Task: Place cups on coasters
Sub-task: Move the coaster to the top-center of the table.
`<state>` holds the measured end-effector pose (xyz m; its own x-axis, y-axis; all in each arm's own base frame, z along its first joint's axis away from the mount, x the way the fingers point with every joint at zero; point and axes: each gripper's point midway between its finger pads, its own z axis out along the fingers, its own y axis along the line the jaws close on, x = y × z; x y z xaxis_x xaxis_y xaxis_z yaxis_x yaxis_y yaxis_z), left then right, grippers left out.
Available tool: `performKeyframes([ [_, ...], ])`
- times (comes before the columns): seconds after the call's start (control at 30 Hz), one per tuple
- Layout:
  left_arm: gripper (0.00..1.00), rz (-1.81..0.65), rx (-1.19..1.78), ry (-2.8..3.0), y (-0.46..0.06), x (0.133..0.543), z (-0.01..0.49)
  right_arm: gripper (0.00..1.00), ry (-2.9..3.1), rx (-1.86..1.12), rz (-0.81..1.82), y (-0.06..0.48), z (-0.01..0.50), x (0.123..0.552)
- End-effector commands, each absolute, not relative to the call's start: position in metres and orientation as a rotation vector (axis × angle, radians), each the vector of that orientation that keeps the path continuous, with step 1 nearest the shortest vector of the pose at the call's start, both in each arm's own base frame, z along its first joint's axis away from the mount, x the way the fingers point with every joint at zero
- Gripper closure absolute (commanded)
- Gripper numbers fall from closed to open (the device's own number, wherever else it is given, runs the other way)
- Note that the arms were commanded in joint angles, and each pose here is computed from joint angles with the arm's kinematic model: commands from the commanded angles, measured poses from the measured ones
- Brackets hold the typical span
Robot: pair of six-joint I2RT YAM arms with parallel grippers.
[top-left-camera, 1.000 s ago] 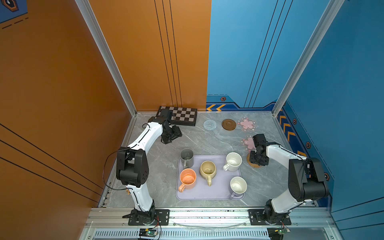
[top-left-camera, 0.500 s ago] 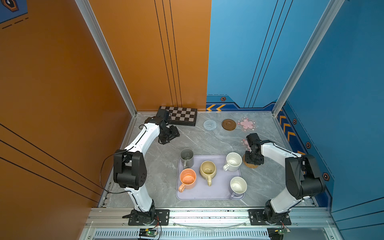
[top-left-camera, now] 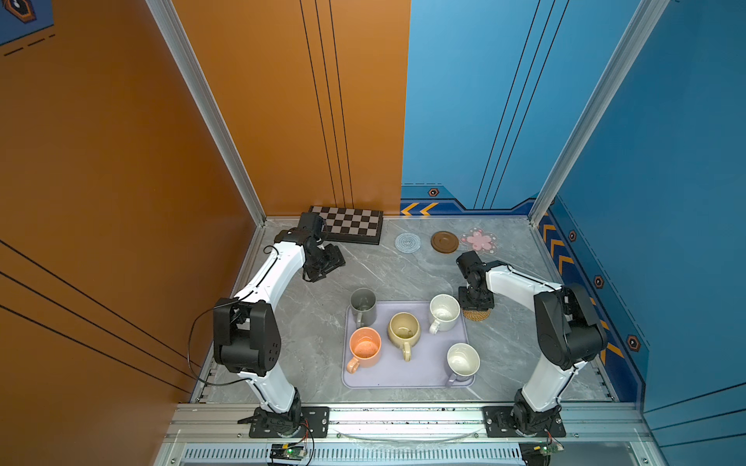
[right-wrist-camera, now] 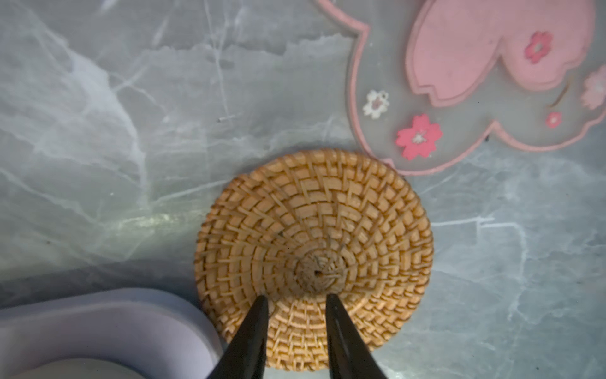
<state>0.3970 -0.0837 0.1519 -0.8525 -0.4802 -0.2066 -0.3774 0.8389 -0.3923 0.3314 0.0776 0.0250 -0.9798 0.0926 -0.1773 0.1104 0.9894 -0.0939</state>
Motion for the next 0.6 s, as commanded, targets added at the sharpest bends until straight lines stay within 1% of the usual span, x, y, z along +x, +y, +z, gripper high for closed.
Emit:
performKeyframes([
  [0.0, 0.27, -0.505, -0.636, 2.727, -0.080, 0.390, 0.155, 0.67, 3.013, 0.137, -0.070, 0.102, 0.007, 0.333],
  [0.23, 0.27, -0.511, -0.637, 2.730, -0.081, 0.391, 0.154, 0.67, 3.023, 0.124, -0.074, 0.106, 0.001, 0.348],
  [0.57, 0.27, -0.506, -0.634, 2.738, -0.084, 0.392, 0.151, 0.68, 3.004, 0.145, -0.106, 0.096, 0.007, 0.345],
])
